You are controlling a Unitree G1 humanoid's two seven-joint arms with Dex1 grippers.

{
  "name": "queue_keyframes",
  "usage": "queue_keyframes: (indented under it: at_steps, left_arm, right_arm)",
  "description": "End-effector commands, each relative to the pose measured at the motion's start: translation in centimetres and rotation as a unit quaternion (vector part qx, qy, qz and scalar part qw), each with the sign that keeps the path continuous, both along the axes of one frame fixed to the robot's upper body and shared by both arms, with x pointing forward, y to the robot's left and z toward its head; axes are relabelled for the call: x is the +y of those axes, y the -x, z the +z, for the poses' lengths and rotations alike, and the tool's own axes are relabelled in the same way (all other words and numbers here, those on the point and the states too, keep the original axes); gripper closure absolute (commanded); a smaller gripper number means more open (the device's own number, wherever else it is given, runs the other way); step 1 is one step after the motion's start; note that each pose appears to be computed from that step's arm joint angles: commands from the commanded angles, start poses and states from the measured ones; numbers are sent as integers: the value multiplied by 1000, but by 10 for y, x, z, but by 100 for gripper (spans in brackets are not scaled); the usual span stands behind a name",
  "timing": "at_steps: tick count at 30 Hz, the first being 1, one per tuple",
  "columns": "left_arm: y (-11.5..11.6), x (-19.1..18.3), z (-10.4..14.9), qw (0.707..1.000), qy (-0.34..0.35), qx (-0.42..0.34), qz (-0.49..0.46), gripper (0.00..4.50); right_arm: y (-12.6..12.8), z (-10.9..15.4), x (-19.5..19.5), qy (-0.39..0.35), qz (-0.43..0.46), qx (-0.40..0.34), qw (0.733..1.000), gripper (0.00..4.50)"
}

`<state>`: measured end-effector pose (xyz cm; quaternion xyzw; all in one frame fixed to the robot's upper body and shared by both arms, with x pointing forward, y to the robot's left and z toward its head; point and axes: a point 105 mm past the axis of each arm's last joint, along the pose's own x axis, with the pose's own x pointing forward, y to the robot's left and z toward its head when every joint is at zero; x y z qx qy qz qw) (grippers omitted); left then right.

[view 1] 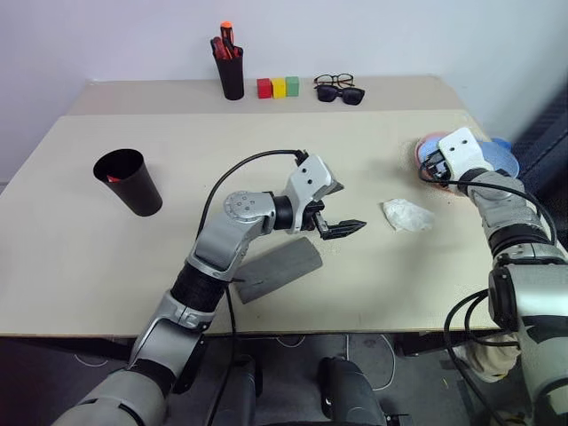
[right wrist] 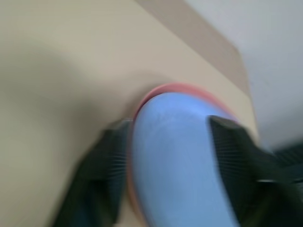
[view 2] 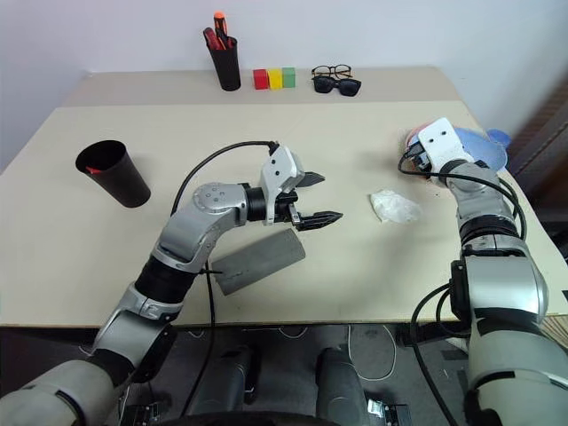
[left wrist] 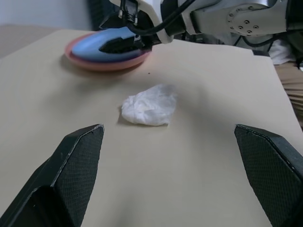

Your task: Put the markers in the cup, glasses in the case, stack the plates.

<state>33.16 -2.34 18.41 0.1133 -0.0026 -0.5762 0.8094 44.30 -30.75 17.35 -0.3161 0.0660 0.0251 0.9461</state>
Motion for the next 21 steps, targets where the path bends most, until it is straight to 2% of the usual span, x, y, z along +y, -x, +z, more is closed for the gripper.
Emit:
queue_keyframes:
  at_steps: [1,3,5,10,13,17,21]
  left_arm:
    - [1,3,11,1000,15,-17,5,0]
    - [0,4,10,1000,14,-16,8,0]
    - [-1,5,9,1000,14,-15,12,0]
    - [-5,8,4,1000,12,-11,17,0]
    - [-7,10,4,1000,11,-10,19,0]
    - [-9,13,7,1000,12,-10,20,0]
    - [-9,15,10,1000,12,-12,18,0]
  right_arm:
    - [-3,37,1,-45,13,-59,997,46]
    - [1,39,0,-92,36,-57,993,46]
    - [8,30,-1,-143,63,-36,987,46]
    - [39,-12,8,-247,116,33,961,46]
    - [61,-40,19,-300,119,73,944,46]
    - [79,-71,30,-324,107,115,933,46]
    - [80,-78,33,-333,95,121,930,46]
